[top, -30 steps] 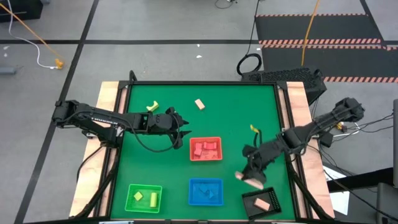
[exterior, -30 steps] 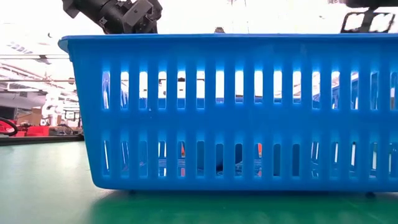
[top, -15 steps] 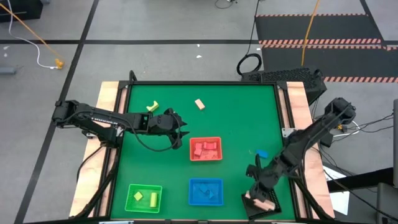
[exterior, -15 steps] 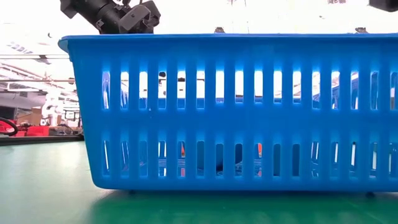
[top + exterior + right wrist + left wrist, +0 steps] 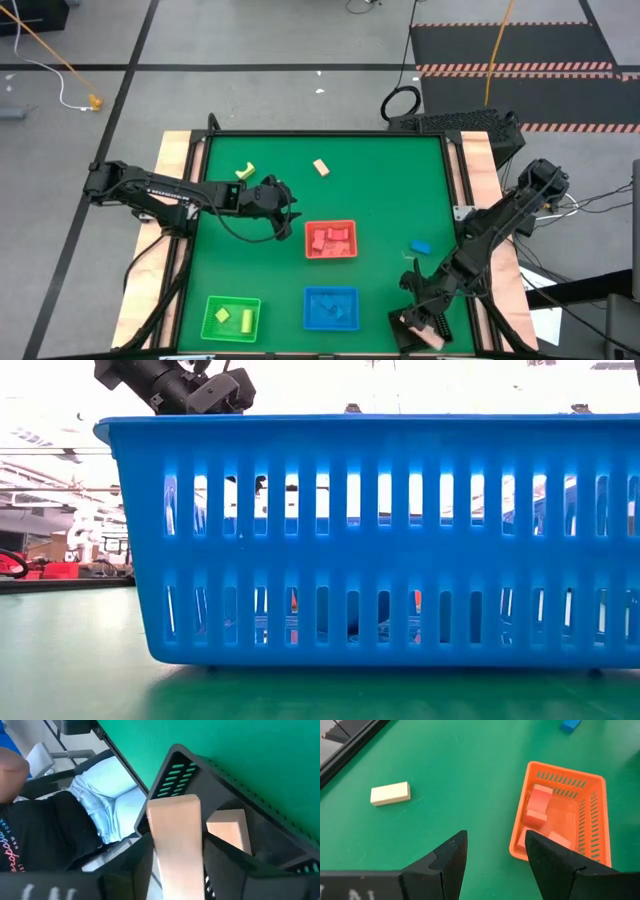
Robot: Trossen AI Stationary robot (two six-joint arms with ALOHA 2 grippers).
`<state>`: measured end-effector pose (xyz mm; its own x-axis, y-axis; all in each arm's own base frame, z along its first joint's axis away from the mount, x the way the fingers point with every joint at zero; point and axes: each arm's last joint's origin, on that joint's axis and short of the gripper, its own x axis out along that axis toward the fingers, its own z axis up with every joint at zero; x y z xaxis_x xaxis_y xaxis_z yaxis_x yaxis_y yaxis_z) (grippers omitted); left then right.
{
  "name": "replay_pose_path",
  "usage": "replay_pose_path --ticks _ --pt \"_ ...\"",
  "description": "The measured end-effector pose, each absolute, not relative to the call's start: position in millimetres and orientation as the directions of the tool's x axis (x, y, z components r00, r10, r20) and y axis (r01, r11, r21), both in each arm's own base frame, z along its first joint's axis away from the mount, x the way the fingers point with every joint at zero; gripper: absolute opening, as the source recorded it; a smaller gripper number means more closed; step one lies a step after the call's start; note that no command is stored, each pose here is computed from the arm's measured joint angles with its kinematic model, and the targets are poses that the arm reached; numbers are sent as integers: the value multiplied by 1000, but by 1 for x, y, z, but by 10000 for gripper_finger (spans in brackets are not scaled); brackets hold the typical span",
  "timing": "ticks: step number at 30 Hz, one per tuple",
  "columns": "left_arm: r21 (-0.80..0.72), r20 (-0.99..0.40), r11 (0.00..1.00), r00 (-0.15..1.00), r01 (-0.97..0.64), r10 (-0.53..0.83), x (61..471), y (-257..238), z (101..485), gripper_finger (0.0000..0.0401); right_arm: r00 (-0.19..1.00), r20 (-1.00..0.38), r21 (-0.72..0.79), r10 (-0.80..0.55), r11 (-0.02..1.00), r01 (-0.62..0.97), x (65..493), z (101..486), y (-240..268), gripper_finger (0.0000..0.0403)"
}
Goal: Sort & place blocks by color
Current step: Put the right brown block into the black bin, then put the blue block into the blue bin
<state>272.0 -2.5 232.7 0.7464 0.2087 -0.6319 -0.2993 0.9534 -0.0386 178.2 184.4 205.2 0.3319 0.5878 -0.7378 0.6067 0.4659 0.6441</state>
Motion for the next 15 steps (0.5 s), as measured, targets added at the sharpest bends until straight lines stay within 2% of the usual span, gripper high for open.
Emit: replay_pose_path --ticks 5,9,12,15 --pt "-38 -637 953 742 -301 209 272 -3 232 202 340 -728 652 595 448 611 179 206 185 199" --pt "-36 -636 954 743 -298 208 272 -3 232 202 372 -683 710 629 451 541 181 212 187 222" --pt "-33 -636 955 743 -296 208 272 -3 232 202 436 -638 766 634 465 444 186 219 184 225" --pt "-32 -636 955 743 -295 208 272 -3 232 202 553 -634 765 541 544 345 193 224 173 223"
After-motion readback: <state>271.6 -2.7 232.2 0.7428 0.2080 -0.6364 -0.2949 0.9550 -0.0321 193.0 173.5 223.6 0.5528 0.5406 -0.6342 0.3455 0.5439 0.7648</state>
